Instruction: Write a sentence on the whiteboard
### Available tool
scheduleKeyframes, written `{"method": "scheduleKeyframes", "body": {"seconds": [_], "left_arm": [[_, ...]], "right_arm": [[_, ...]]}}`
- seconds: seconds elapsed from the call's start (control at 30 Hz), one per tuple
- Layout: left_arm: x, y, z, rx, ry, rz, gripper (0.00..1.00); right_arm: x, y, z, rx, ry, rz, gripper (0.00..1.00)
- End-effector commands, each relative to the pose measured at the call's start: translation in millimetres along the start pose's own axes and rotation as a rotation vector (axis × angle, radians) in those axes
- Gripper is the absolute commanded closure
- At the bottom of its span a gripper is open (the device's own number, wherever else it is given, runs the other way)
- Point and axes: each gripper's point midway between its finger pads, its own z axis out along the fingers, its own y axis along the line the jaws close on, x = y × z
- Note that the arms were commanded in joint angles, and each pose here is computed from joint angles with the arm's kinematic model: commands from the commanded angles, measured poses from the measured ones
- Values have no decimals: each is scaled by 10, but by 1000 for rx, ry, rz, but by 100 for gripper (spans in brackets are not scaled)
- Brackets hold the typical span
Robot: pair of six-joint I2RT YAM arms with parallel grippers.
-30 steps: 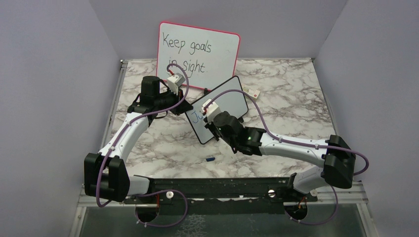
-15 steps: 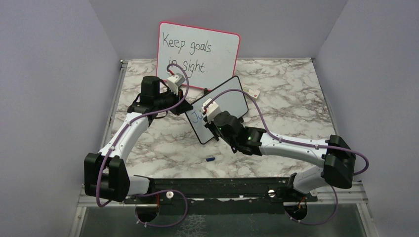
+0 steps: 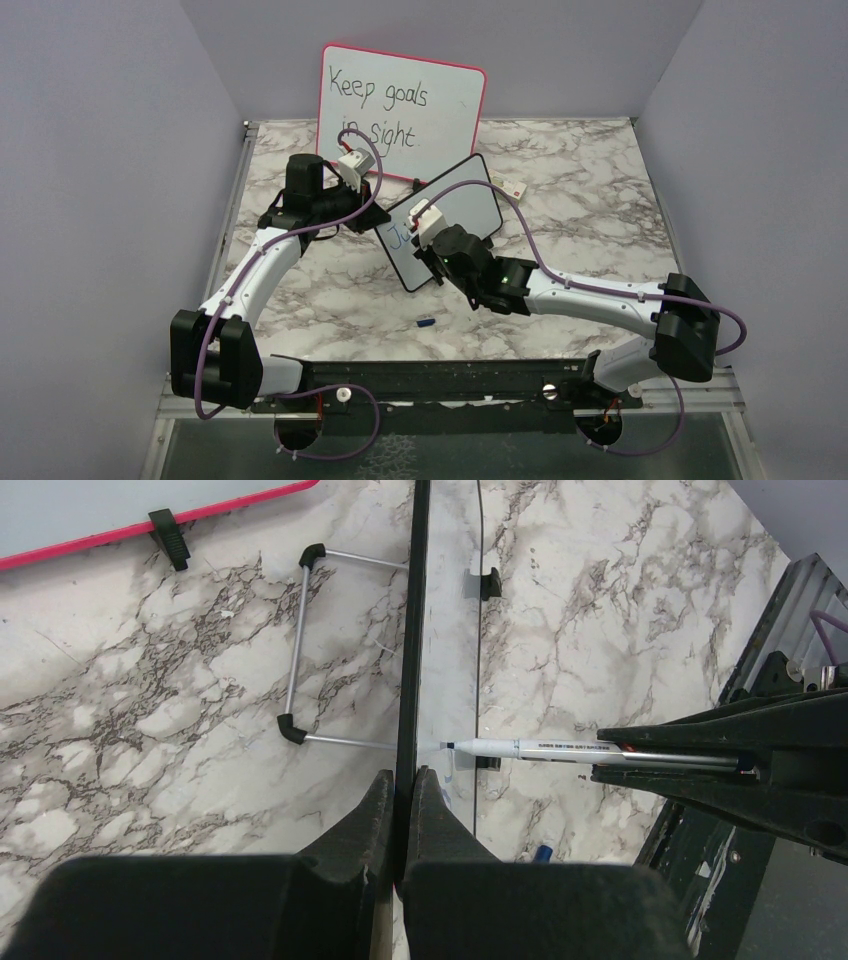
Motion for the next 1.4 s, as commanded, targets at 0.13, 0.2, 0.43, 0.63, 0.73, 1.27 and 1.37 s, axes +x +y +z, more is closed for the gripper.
{"method": "scheduleKeyframes", "body": {"seconds": [0.13, 0.2, 0.43, 0.63, 0.73, 1.27, 1.37], "left_arm": [[280, 177, 30, -81, 85, -15, 100], [279, 175, 30, -81, 85, -16, 100], [280, 183, 34, -83, 86, -16, 100], [281, 182, 37, -82, 88, -17, 100], [282, 186, 36, -84, 88, -18, 100], [290, 193, 36, -87, 91, -19, 100], [290, 195, 37, -88, 91, -19, 100]], "right_arm": [[-209, -51, 4, 13, -76, 39, 100], [-211, -54, 3, 15, -78, 40, 99], [-219, -27, -6, -4, -80, 33, 100], [-213, 12, -15, -30, -76, 28, 100], [-201, 22, -20, -36, -72, 26, 99], [-170, 79, -44, -75, -61, 17, 100], [-160, 88, -44, -80, -58, 14, 100]]}}
